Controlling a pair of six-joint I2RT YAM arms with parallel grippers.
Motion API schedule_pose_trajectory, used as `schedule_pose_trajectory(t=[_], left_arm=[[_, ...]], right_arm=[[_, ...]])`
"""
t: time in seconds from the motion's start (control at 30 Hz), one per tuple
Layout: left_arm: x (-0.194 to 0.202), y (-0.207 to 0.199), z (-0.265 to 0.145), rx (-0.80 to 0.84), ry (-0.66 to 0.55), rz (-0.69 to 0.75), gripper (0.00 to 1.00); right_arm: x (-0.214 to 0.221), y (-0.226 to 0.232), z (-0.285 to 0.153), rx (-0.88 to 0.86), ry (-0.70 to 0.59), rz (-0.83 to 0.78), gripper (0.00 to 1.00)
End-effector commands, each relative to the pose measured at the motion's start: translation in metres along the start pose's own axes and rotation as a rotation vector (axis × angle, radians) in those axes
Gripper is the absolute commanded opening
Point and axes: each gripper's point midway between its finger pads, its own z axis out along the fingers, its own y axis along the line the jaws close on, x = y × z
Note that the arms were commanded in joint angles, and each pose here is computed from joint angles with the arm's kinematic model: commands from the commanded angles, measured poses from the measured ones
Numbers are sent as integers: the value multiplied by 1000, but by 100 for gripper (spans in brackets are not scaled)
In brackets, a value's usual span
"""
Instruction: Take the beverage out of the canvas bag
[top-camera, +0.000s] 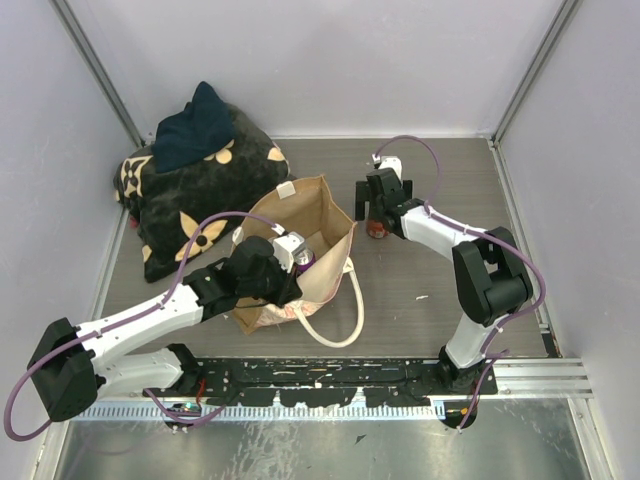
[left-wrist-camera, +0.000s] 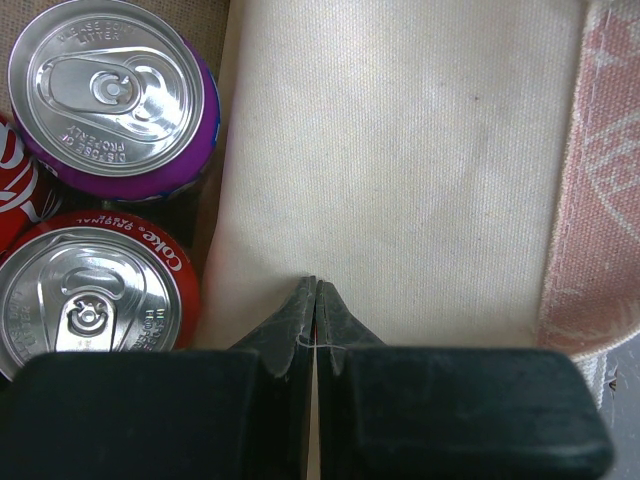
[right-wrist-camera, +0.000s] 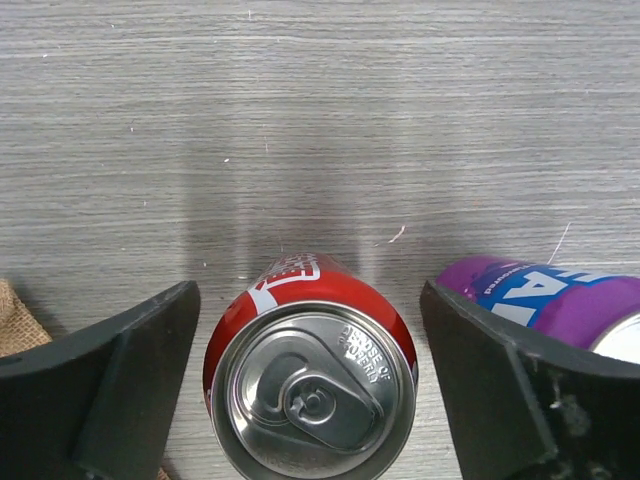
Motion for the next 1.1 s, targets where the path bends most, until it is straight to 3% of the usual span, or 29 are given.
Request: schedule_pose_trajectory(t=[0.0,0.3,0.47,0.6,0.8,0.97,1.07], left_arm=[[21,10,-2,-38,81,10,9],[20,10,-4,-40,73,11,9],[17,12,-8,-56,57,9,9],[13,17,-16,-97,36,9,8],[5,22,-34,-147,-7,2,8],[-9,21,-52,-163,-70,-10,9],[-20,15,-62,-148,-114,-22,9]], right_arm=[[-32,2,-3,8,-71,38,100],[-103,5,-50,-19,-204,94,100],[-166,10,-124,-94,-333,151,98],[-197,43,-201,-213,-423,78,89],[-189,109,-263,-426,-421,-34,69],[-153,157,-275,-538,-342,-122,56],[-126,171,-265,-550,-281,-154,53]])
